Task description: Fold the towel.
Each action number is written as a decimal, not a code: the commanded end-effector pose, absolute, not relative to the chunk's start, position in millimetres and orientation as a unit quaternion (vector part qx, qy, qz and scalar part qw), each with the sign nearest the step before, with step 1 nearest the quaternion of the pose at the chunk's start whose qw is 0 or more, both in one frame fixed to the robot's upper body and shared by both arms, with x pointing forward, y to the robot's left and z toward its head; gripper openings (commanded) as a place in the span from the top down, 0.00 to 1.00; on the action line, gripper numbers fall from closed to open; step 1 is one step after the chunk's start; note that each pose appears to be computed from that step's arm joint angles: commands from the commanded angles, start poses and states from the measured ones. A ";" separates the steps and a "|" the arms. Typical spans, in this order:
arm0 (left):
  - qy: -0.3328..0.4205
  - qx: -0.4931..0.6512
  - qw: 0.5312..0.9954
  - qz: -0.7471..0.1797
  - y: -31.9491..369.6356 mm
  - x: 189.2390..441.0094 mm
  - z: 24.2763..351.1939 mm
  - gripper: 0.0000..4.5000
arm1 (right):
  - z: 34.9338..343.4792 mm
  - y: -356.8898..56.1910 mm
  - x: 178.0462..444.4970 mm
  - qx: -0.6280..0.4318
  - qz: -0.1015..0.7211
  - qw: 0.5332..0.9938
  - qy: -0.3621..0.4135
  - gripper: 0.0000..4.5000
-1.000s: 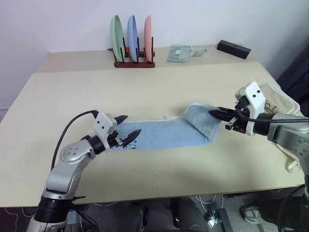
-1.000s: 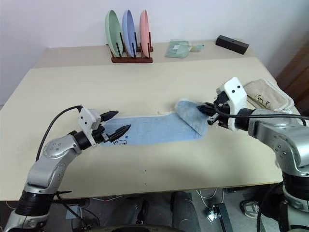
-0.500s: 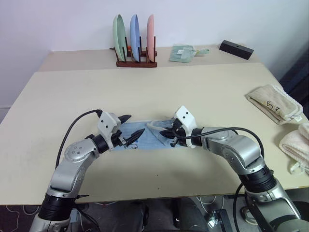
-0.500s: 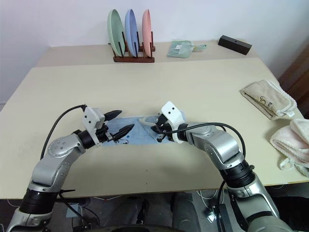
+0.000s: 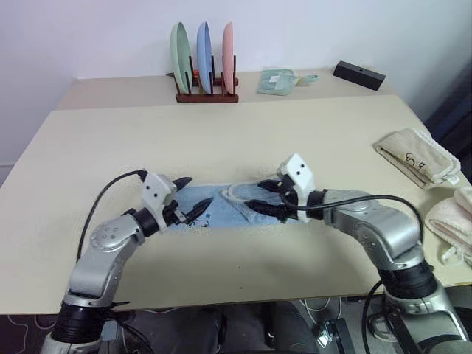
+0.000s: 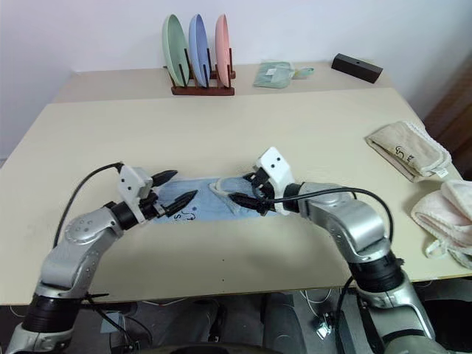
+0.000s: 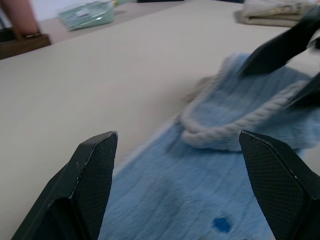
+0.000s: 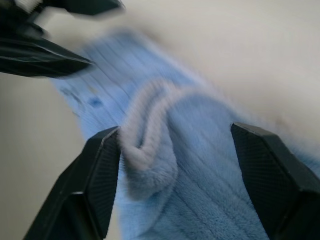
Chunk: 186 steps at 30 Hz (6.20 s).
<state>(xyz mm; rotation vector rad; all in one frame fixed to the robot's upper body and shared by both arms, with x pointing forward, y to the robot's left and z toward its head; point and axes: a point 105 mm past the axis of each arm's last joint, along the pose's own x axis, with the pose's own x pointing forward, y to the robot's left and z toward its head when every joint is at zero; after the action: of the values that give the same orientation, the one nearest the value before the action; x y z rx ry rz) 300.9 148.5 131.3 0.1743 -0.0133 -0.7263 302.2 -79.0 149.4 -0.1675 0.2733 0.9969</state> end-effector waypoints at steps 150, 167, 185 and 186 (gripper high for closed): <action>-0.005 0.023 0.975 -0.222 234.8 303.6 151.3 1.00 | 145.0 -21.0 325.2 -0.038 0.517 0.851 0.087 0.48; -0.001 0.080 0.959 -0.273 210.8 292.3 151.6 1.00 | 121.1 -8.6 323.9 0.208 0.460 0.812 0.293 0.01; -0.006 0.075 0.961 -0.266 207.1 285.0 153.5 1.00 | 118.2 33.0 326.0 0.222 0.481 0.790 0.309 0.62; -0.006 0.075 0.961 -0.266 206.7 284.6 153.1 1.00 | 119.1 31.9 326.4 0.225 0.479 0.791 0.306 0.74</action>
<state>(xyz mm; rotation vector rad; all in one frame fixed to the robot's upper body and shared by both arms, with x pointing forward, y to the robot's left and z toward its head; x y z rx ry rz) 287.3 207.4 142.5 0.1373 0.0274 -0.5428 328.2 26.1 103.0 0.4669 0.7157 0.9910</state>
